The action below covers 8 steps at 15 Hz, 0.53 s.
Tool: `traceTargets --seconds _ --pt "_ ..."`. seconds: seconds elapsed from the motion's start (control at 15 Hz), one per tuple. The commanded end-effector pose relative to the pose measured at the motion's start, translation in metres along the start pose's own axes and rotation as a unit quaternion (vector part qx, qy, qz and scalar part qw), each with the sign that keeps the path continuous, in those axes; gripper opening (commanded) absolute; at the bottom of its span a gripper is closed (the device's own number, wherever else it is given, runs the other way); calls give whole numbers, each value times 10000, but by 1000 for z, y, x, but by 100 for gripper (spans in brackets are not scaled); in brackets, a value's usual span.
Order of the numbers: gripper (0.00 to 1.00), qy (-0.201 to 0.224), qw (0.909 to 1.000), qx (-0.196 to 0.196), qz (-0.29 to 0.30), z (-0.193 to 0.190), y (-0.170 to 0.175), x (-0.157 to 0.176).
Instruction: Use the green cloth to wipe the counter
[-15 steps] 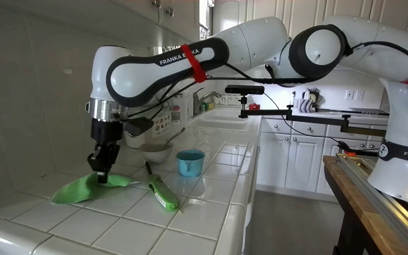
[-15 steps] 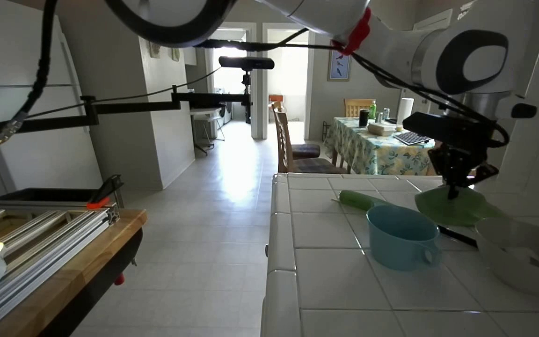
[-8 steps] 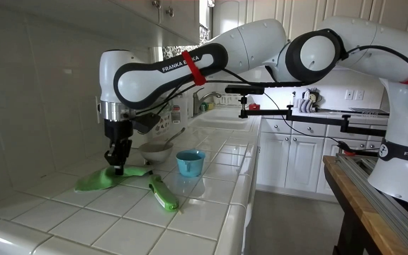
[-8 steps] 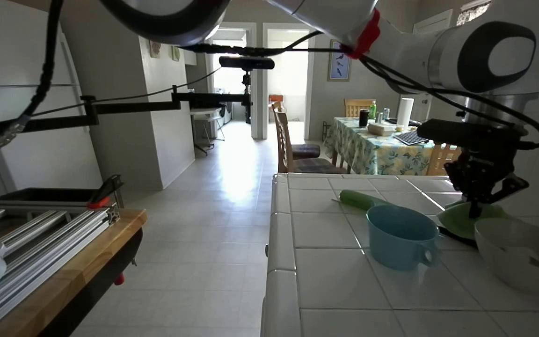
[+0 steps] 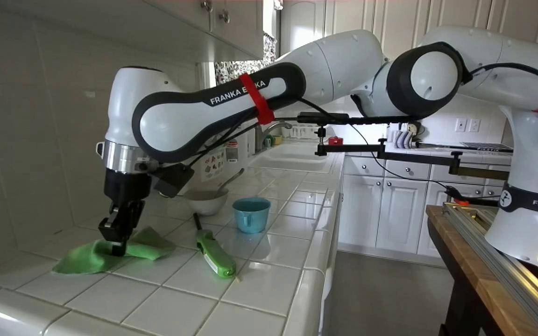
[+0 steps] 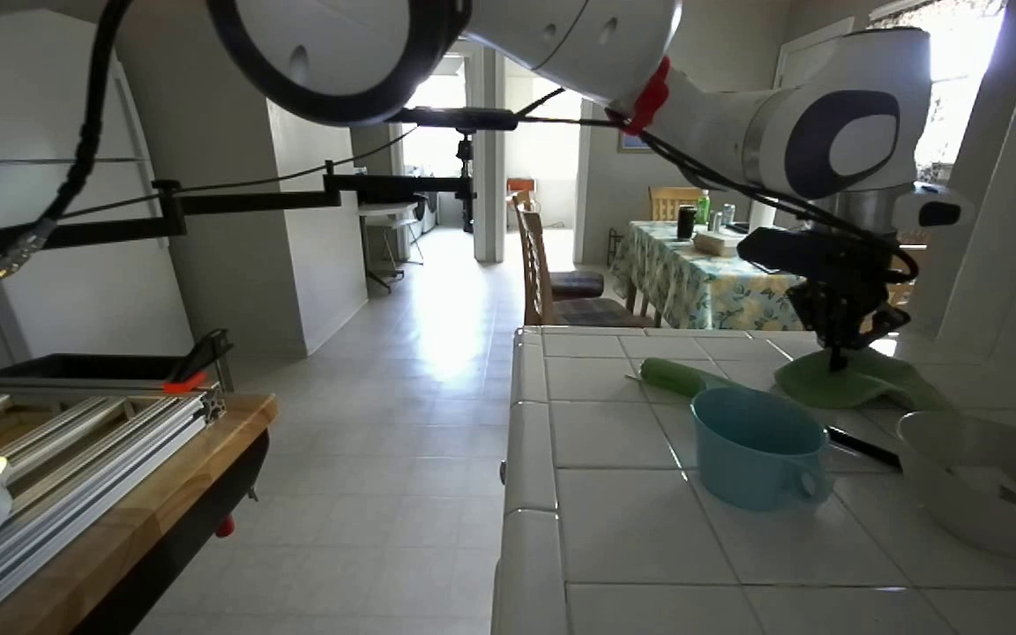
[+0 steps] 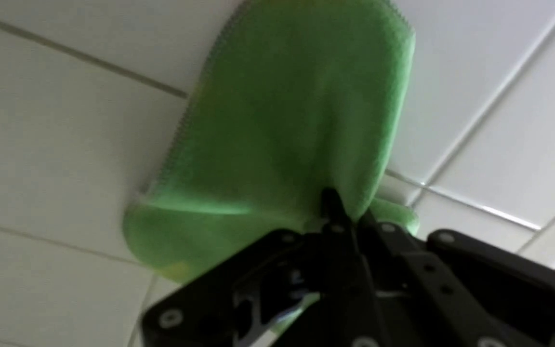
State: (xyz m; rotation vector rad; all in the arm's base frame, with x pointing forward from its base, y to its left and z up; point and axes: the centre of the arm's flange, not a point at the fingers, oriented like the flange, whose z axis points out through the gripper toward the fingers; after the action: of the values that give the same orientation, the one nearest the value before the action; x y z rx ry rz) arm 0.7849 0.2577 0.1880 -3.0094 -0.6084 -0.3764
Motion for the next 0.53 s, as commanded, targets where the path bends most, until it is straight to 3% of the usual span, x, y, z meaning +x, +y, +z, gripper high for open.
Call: traceTargets --seconds 0.0,0.47 --pt "1 36 9991 388 -188 -1 1 25" --pt "1 -265 9962 607 -571 -80 -10 11"
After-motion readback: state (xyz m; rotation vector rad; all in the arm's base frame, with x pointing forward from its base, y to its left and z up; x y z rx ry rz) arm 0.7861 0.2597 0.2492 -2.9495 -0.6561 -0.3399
